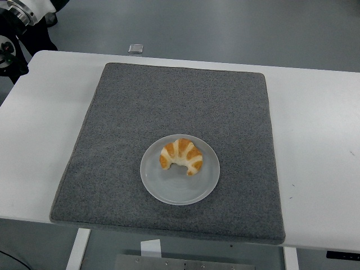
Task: Place the bread on the plate
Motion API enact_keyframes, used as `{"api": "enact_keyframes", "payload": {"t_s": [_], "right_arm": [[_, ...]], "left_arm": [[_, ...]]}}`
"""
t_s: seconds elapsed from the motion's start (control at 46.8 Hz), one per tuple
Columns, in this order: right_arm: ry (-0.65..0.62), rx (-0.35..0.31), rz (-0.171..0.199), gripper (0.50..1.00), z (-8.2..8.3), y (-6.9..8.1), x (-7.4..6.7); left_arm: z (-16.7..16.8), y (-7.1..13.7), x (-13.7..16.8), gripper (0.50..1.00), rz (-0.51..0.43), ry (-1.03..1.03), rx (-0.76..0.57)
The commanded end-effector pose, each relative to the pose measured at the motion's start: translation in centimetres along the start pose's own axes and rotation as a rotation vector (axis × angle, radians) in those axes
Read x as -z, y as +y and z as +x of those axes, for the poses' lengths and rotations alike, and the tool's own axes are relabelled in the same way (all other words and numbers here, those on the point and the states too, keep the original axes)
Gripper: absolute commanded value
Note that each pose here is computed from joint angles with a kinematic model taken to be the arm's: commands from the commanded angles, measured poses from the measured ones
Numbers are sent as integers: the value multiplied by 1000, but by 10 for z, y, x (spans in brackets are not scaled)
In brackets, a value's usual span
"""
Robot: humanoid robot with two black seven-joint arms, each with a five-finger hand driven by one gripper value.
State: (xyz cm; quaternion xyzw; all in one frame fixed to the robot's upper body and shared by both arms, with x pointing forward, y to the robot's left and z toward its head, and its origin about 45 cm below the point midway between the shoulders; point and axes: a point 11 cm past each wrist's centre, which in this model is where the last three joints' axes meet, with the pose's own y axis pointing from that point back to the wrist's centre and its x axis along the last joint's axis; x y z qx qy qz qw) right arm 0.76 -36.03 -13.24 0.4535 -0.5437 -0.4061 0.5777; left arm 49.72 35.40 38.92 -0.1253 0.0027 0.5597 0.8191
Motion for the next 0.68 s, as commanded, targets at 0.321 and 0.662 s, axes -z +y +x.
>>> {"api": "enact_keyframes", "payload": {"t_s": [0.321, 0.662], "right_arm": [[1, 0, 0, 952, 0, 0, 0], [3, 0, 1, 952, 0, 0, 0]], "left_arm": [[0, 18, 72, 964, 101, 113, -24], [-6, 23, 88, 988, 119, 146, 1]]}}
